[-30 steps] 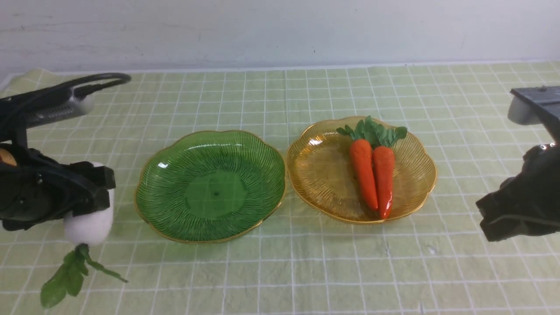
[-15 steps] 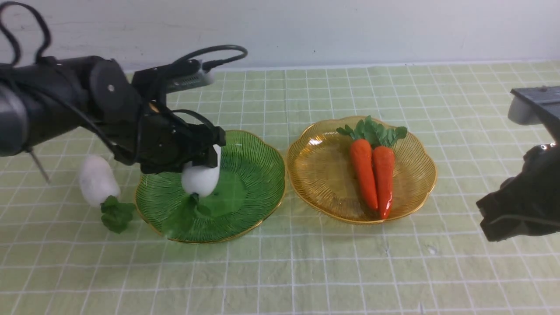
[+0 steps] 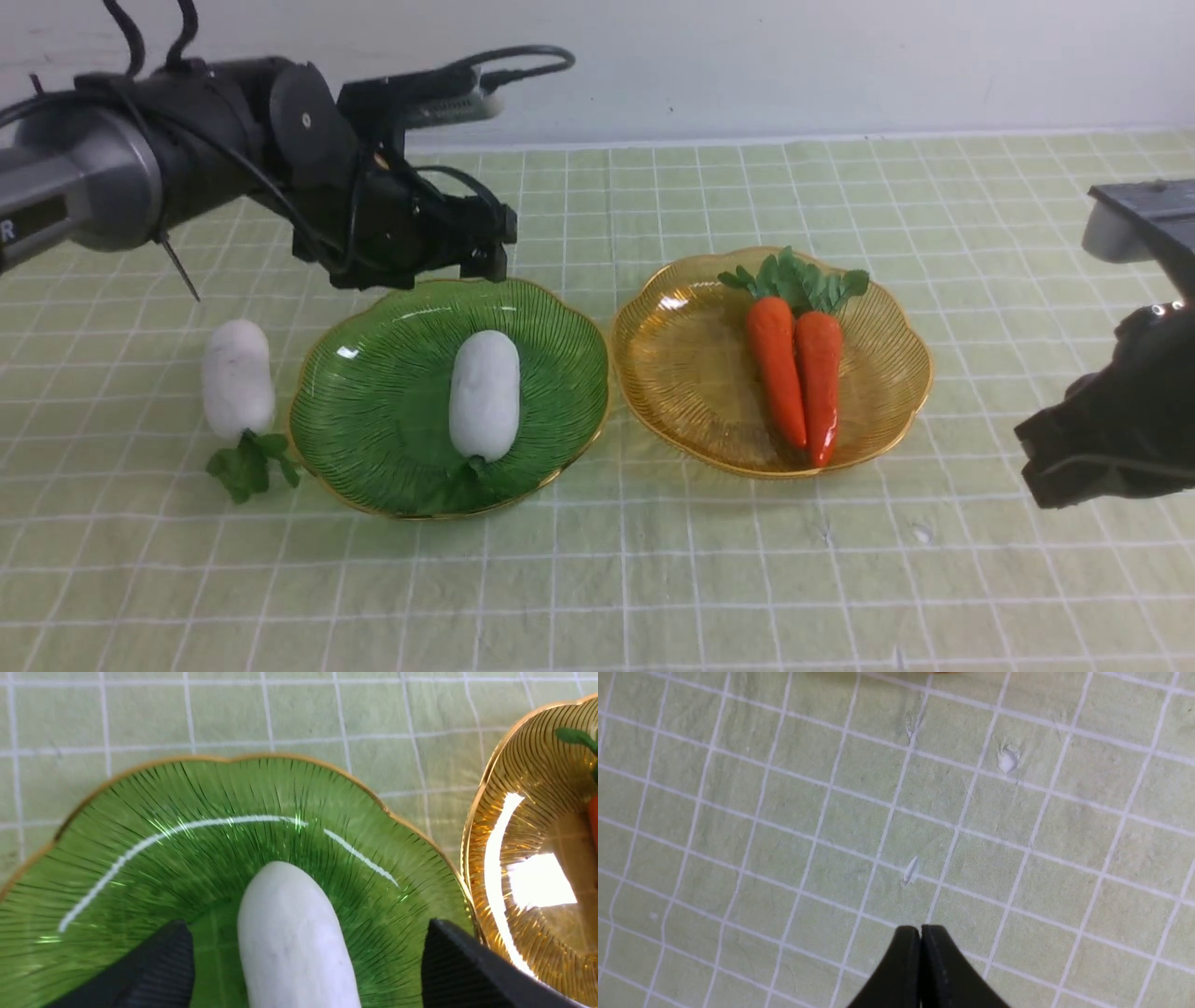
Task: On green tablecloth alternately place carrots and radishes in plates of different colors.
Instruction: 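Pick up the white radish and place it in the left plate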
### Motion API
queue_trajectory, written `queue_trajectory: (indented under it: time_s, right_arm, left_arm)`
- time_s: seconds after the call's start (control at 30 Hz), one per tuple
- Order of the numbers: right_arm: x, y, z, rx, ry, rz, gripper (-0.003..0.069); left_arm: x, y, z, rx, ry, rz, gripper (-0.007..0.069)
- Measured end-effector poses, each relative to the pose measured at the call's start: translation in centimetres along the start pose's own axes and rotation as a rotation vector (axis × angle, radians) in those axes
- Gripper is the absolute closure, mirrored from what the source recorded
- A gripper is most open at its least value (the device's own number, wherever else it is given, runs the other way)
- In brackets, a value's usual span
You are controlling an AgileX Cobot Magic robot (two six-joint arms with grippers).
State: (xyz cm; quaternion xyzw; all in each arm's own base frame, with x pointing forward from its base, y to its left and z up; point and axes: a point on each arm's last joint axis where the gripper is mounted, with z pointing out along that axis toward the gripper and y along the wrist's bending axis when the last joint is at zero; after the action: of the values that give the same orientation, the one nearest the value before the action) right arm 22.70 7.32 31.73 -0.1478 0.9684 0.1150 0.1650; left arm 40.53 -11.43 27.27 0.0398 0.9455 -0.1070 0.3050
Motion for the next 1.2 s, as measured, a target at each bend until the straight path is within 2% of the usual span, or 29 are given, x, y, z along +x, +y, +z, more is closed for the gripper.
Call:
queue_trajectory:
  time_s: [0.13,0.17,0.2,0.3,0.4,0.6,0.8,0.9,0.93,0.97,1.03,1.2]
  right_arm:
    - [0.0,0.0,0.0,0.000,-0.004,-0.003,0.0671]
    - [0.0,0.0,0.0,0.001,-0.005,-0.004,0.0671]
    - [0.0,0.0,0.0,0.001,-0.005,-0.004,0.0671]
    - [-0.1,0.0,0.0,0.001,-0.007,-0.005,0.0671]
    - [-0.1,0.0,0.0,0.001,-0.011,-0.005,0.0671]
    - [-0.2,0.0,0.0,0.003,-0.023,-0.008,0.0671]
    - [-0.2,0.0,0.0,0.004,-0.027,-0.008,0.0671]
    - [-0.3,0.0,0.0,0.004,-0.030,-0.008,0.0671]
    - [-0.3,0.0,0.0,0.004,-0.031,-0.008,0.0671]
    - [-0.3,0.0,0.0,0.004,-0.031,-0.008,0.0671]
    - [-0.3,0.0,0.0,0.004,-0.032,-0.008,0.0671]
    - [-0.3,0.0,0.0,0.005,-0.036,-0.008,0.0671]
  left_arm:
    - [-1.0,1.4,-1.6,-0.099,0.023,0.037,0.0032]
    - [-1.0,3.3,-2.1,-0.196,0.058,0.009,0.0032]
    - [-1.0,3.5,-2.2,-0.207,0.061,-0.008,0.0032]
    - [-0.6,8.3,-2.1,-0.384,0.112,-0.183,0.0039]
    - [-0.3,11.4,-1.3,-0.448,0.125,-0.295,0.0049]
    - [0.8,14.5,1.9,-0.483,0.161,-0.374,0.0055]
    - [2.1,15.5,5.2,-0.488,0.218,-0.377,0.0057]
    - [2.6,15.7,6.0,-0.492,0.243,-0.380,0.0099]
    - [2.7,15.7,6.1,-0.494,0.250,-0.380,0.0121]
    - [2.8,15.7,6.1,-0.498,0.260,-0.382,0.0181]
    - [2.8,15.7,6.1,-0.499,0.264,-0.382,0.0213]
    - [2.8,15.6,5.0,-0.518,0.354,-0.327,0.0216]
